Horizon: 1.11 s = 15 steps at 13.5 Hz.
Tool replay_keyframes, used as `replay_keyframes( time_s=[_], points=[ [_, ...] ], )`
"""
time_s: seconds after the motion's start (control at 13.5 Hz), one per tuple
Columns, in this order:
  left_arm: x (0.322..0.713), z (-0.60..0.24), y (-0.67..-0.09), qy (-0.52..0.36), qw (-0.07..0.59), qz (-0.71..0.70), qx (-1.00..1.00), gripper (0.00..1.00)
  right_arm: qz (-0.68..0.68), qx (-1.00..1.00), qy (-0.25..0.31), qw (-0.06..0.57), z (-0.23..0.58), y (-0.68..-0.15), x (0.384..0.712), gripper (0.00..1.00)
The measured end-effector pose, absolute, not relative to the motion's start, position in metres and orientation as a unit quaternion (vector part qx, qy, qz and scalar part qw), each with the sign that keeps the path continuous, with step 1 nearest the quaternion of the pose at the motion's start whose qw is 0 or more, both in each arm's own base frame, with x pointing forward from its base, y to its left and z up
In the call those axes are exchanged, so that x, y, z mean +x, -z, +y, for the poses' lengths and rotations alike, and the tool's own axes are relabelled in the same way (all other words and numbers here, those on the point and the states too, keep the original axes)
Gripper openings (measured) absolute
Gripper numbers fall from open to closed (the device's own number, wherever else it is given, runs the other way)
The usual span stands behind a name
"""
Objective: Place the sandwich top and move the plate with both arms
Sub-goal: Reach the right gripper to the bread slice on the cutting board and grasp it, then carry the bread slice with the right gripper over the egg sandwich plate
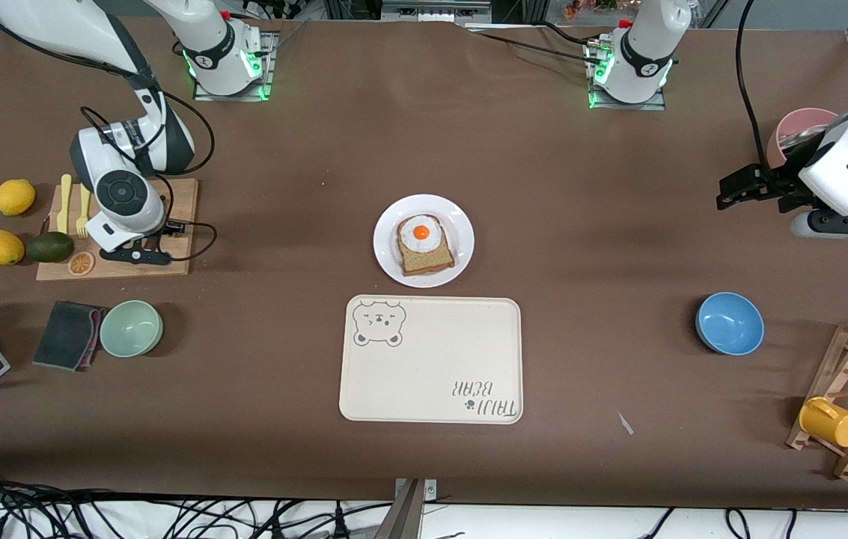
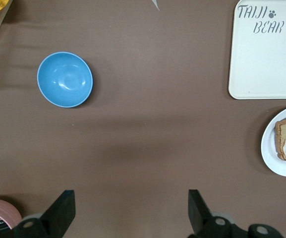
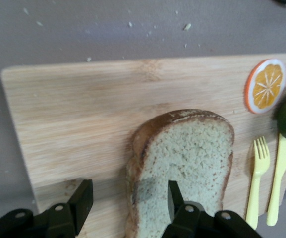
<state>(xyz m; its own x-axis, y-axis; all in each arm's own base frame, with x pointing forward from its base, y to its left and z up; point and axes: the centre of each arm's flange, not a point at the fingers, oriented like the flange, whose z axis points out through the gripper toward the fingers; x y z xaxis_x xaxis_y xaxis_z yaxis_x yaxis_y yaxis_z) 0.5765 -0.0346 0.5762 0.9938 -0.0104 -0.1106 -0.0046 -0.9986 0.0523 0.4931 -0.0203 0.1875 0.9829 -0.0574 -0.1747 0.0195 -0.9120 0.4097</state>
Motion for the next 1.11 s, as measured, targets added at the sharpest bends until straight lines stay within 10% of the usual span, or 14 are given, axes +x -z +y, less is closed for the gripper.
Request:
replay_keyframes(
  time_s=[0.67, 1.11],
  points=[
    [0.577, -0.035, -0.576, 0.055, 0.026, -0.004, 0.998, 1.0, -0.015, 0.972, 0.092, 0.214, -0.026, -0.185, 0.493, 0.04],
    [0.577, -0.035, -0.576, 0.056, 0.026, -0.004, 0.998, 1.0, -0.02, 0.966, 0.106, 0.236, -0.024, -0.202, 0.508, 0.04]
  ],
)
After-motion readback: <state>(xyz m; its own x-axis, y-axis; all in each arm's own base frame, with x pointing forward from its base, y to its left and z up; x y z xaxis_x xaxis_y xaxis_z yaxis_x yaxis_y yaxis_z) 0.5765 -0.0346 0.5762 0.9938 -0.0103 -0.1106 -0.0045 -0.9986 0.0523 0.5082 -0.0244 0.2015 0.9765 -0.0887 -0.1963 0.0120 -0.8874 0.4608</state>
